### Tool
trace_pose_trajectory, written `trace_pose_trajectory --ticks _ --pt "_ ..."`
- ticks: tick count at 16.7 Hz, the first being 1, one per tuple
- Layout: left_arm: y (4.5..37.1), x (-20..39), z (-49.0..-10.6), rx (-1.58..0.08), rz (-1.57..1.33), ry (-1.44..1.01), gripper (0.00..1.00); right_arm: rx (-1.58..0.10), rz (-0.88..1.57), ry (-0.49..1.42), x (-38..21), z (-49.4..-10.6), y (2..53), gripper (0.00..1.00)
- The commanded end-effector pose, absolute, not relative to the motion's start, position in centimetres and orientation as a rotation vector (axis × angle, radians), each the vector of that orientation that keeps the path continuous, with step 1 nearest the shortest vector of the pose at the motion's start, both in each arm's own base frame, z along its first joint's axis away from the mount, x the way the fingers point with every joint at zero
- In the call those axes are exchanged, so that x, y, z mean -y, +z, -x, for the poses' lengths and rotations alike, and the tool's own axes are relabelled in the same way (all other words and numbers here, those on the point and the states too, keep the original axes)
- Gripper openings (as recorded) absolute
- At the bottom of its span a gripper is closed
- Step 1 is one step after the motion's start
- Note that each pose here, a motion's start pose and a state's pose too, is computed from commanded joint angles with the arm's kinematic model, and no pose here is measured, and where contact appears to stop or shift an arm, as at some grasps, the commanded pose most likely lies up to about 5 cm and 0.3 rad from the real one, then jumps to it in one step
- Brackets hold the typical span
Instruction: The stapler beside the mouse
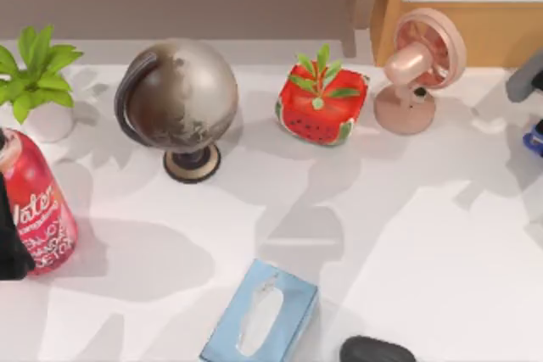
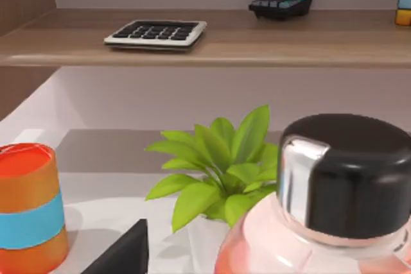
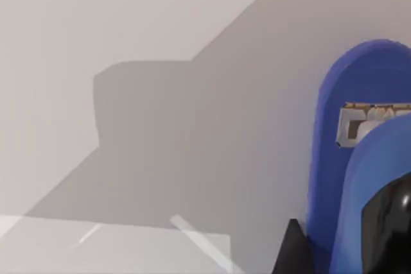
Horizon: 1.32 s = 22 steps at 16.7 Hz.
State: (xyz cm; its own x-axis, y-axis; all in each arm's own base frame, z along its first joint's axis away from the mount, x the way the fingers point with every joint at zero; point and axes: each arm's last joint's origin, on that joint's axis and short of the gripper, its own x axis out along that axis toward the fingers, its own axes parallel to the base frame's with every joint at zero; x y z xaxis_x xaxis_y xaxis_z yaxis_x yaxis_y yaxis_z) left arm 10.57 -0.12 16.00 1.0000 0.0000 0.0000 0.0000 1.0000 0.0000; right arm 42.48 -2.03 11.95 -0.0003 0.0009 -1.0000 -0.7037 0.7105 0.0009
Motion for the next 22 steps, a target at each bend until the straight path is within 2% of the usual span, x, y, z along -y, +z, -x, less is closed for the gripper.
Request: trace_pose_trajectory --ticks 6,11,16,22 --pt "16.0 0.1 -10.6 0.000 0.000 0.000 1.00 -1.482 0.609 0.611 2.0 -42.4 14.5 0.00" --pt "16.0 0.1 -10.6 0.000 0.000 0.000 1.00 -1.476 0.606 0.601 1.8 -42.5 14.7 0.00" --pt "16.0 0.1 -10.6 0.000 0.000 0.000 1.00 -1.359 0.540 0.442 -1.3 -42.6 20.2 0.00" --pt "16.0 0.1 -10.6 0.000 0.000 0.000 1.00 -1.291 0.272 0.251 -8.6 -40.0 25.1 0.00"
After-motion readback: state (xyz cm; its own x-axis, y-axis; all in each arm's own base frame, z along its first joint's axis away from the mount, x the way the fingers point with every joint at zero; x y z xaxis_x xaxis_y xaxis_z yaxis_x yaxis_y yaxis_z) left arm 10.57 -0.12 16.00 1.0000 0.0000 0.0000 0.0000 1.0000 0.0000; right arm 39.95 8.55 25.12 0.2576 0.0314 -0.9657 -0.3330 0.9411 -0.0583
